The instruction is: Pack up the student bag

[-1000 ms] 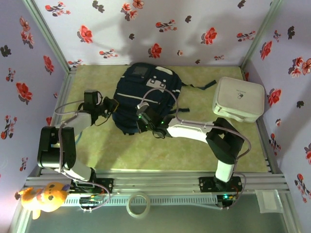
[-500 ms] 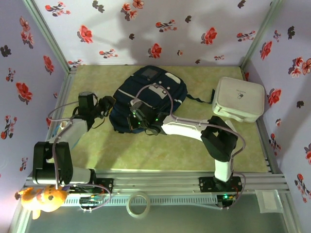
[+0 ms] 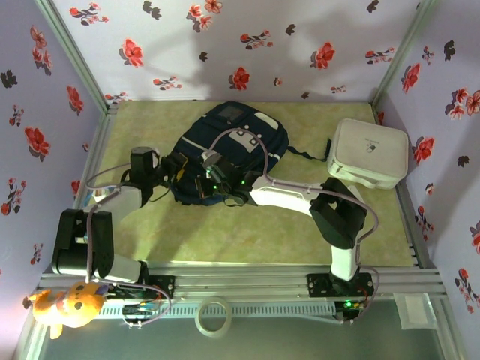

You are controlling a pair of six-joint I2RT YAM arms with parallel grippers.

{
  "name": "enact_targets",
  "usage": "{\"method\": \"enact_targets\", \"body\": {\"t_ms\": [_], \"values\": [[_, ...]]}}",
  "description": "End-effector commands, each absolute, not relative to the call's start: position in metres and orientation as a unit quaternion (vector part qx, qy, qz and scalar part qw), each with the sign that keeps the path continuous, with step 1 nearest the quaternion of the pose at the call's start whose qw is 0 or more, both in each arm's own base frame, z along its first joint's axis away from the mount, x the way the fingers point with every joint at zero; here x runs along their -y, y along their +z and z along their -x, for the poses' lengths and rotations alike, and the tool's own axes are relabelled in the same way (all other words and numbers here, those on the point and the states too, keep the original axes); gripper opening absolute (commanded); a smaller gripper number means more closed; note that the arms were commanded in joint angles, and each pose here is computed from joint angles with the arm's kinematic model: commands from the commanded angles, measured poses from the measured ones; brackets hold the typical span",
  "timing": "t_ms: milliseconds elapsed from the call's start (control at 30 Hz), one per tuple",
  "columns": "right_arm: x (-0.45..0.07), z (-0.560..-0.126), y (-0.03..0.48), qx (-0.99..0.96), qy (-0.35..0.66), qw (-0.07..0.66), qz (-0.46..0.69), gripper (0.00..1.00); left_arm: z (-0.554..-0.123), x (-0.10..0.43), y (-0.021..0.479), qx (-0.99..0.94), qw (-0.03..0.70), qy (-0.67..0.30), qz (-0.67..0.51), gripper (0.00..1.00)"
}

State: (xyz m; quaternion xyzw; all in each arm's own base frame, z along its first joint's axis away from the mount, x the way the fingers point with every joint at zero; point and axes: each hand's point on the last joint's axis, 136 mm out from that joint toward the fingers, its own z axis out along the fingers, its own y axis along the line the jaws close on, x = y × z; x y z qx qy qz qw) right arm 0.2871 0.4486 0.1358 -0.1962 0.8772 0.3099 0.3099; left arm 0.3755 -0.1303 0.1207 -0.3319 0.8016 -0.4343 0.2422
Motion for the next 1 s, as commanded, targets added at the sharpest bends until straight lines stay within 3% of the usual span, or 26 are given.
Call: {"method": "enact_targets", "body": {"t_ms": [0,333,667,967], "values": [[-0.462,-0.291,0.156,-0.857,0.347,0.328,0.194,0.05,-0.384,0.134,0.126,-0.800,0.253,-0.437,0.324,0.42],[-0.452,-0.290,0.149,-0.865,0.332,0.324,0.190,0.05,-0.387,0.139,0.122,-0.804,0.254,-0.433,0.318,0.31],[-0.411,-0.286,0.139,-0.883,0.291,0.329,0.165,0.05,-0.389,0.141,0.122,-0.810,0.258,-0.426,0.310,0.04],[-0.329,-0.288,0.120,-0.910,0.205,0.345,0.104,0.05,-0.386,0.127,0.141,-0.819,0.286,-0.401,0.295,0.00]]}}
